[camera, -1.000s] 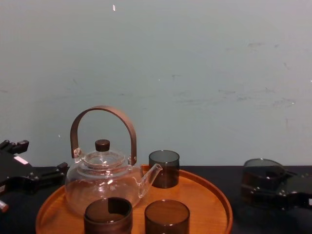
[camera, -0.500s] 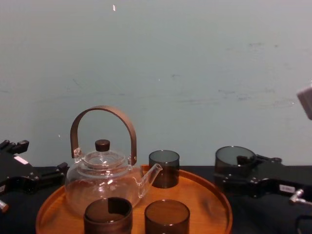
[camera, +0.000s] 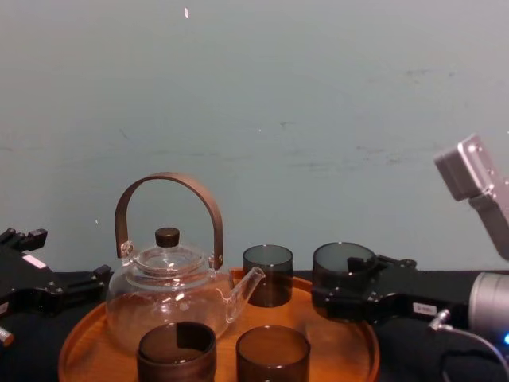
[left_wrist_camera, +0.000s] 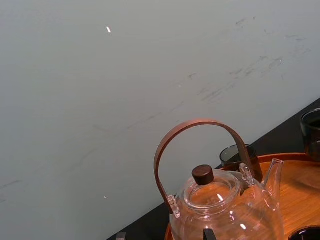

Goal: Pick up the glass from the table and place it on the tray.

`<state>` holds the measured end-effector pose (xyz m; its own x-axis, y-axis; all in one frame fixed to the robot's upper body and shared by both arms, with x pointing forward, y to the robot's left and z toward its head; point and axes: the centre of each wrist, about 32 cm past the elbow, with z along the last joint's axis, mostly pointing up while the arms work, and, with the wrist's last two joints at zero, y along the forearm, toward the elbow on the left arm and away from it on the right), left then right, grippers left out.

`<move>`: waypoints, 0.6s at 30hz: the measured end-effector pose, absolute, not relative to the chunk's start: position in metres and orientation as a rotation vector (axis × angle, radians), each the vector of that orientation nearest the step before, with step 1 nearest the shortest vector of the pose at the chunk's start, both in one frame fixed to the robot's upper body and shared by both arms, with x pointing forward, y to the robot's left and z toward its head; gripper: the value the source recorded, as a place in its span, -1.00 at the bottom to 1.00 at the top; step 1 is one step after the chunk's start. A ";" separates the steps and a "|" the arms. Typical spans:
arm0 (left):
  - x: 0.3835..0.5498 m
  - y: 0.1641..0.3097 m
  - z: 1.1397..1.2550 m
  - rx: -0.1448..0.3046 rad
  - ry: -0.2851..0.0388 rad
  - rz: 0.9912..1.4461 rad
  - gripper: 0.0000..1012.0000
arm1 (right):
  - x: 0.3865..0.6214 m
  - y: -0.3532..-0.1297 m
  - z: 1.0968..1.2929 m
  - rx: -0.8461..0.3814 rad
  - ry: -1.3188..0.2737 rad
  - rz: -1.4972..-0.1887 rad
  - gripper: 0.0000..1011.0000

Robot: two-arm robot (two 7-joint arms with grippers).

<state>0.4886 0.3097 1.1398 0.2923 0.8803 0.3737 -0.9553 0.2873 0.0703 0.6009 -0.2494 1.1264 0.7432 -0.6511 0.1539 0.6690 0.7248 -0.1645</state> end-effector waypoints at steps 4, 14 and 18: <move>0.489 0.310 1.140 0.304 -0.285 1.248 0.98 | 0.605 -0.243 1.123 -0.217 -0.082 -0.717 0.79; 0.489 0.310 1.140 0.305 -0.285 1.248 0.98 | 0.611 -0.235 1.115 -0.226 -0.070 -0.700 0.79; 0.489 0.310 1.140 0.304 -0.285 1.248 0.98 | 0.613 -0.233 1.113 -0.228 -0.066 -0.697 0.79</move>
<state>0.4886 0.3097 1.1398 0.2922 0.8803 0.3737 -0.9553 0.2873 0.0703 0.6127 -0.2327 1.1128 0.7656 -0.6287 0.1360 0.6431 0.7428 -0.1860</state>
